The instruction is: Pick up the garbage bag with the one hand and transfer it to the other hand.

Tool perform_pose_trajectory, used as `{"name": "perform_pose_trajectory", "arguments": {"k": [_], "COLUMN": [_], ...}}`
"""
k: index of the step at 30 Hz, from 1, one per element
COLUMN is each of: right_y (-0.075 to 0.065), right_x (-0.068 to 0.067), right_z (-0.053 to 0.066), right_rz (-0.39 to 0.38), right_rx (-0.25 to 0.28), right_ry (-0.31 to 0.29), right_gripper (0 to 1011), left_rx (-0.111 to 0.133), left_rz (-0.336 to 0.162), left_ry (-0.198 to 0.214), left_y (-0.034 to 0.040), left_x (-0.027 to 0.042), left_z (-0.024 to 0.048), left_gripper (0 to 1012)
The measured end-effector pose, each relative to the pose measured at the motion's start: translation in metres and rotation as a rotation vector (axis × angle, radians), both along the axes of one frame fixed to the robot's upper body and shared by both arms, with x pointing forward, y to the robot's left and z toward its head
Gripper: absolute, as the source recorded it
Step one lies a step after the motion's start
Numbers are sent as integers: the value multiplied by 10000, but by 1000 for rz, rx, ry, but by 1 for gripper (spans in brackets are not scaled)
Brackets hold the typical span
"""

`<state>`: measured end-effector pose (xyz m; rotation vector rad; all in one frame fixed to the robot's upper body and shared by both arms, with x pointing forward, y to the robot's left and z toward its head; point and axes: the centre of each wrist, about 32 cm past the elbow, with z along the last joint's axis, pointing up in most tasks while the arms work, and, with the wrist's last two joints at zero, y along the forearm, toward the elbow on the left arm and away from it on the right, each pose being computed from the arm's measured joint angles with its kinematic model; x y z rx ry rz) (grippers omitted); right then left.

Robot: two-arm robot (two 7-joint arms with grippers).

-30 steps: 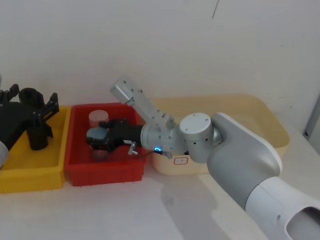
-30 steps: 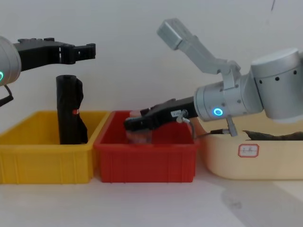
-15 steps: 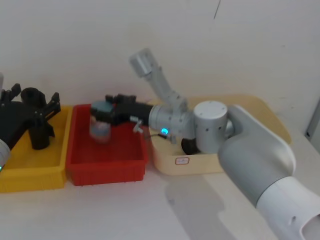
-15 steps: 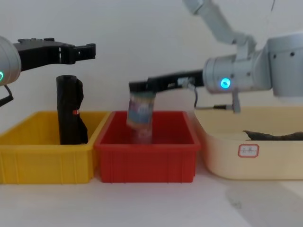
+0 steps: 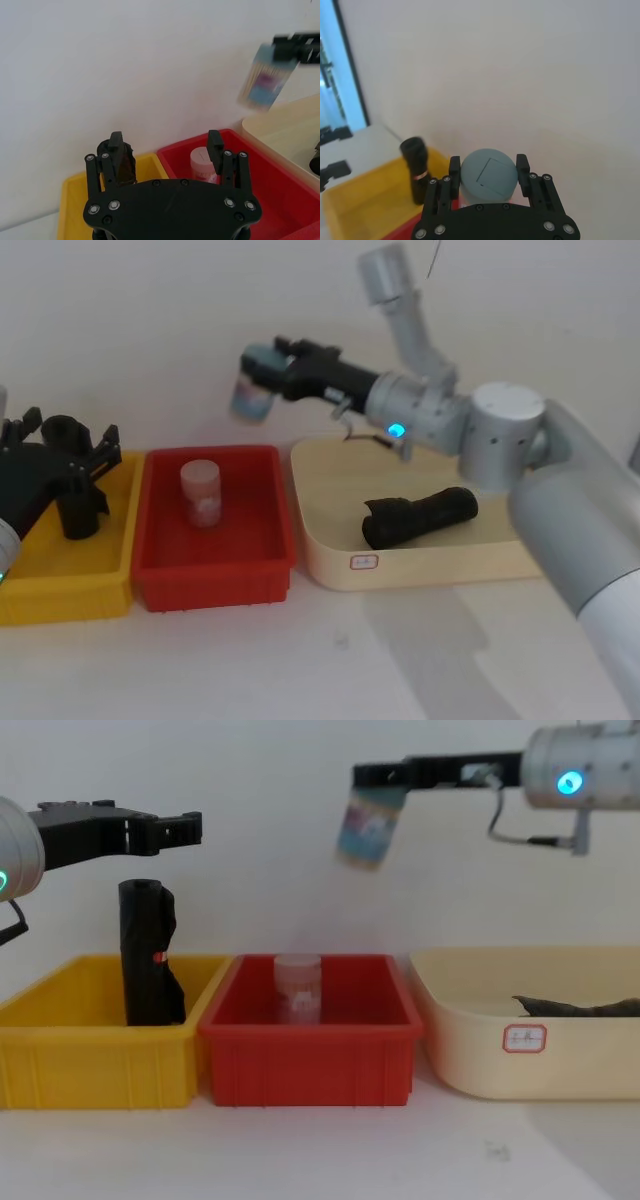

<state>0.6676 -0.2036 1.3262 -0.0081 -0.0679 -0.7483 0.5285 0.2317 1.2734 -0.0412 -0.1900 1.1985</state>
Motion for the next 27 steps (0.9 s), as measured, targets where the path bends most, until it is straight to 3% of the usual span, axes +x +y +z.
{"name": "perform_pose_trajectory", "arguments": {"k": [5, 8, 17, 27], "right_y": [-275, -405, -784, -1041], "right_x": [-9, -26, -110, -234], "right_z": [122, 137, 30, -90], "right_rz": [-44, -63, -113, -140], "right_rx": [23, 29, 27, 54], "right_ry": [-32, -39, -30, -53], "right_gripper": [660, 660, 666, 959], "left_rx": [0, 0, 0, 0], "left_rz": [0, 0, 0, 0], "left_ry": [0, 0, 0, 0], "left_y": [0, 0, 0, 0], "left_x": [0, 0, 0, 0], "left_z": [0, 0, 0, 0], "left_gripper": [1001, 1001, 1001, 1001]}}
